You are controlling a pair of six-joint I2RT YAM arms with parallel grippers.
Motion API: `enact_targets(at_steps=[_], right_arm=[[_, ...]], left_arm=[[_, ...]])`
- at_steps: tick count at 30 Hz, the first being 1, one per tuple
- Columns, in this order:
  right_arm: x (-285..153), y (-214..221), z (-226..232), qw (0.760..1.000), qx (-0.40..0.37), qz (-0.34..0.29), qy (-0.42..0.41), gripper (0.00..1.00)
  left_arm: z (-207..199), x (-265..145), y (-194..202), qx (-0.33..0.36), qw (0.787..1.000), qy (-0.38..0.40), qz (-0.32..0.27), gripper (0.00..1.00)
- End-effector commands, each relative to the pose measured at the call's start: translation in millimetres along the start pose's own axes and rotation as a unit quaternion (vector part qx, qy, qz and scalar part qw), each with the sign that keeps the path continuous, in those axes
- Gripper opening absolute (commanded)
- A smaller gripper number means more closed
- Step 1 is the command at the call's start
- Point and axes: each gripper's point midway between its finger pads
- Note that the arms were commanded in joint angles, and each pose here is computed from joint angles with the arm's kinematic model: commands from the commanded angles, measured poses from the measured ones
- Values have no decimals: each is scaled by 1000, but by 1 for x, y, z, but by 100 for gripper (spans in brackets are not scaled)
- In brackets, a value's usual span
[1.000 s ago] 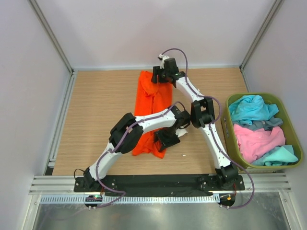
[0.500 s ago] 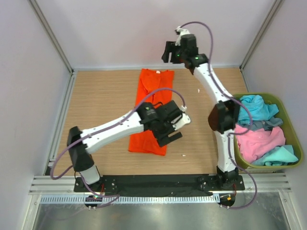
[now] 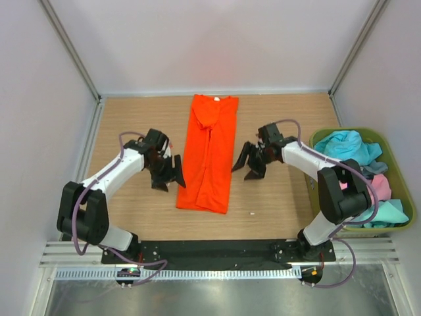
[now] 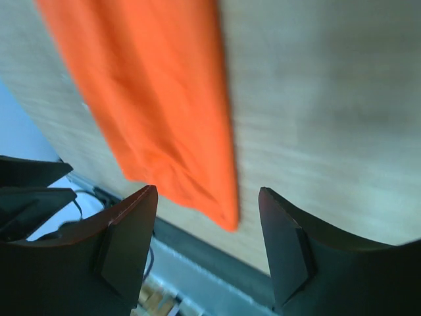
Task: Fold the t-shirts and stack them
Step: Fold the tshirt
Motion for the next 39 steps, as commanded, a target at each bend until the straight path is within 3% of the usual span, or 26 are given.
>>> enact_targets(at_steps=[1,9,16,24,33,36,39], right_arm=[[-14,27,21,996,53,34,-59,68],[18,111,-11,984,112,128,-53,64],[33,144,-6,978,123,156,-70,61],[44,146,-10,978,129,149,-69,59],[50,154,-20,975,141,162,-47,50],[51,158,-22,974,145,170,-39,44],[53,157,-19,974,142,169,-42,38]], left_arm=[[-37,2,24,-81,990,109,34,72],[-11,45,60,-153,980,114,59,68],[6,53,45,-163,982,91,37,65],[19,57,29,-158,985,66,32,64],[34,71,45,-177,981,29,70,60],[35,73,50,-183,980,29,76,55],[34,72,54,-188,978,34,85,41]])
Point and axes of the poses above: each gripper's point midway between its finger pads, its own x axis out along the fingers, its own z axis along the line the jaws close on, y = z × x, and after that the axes turned 4 degrees about -x, right-handed
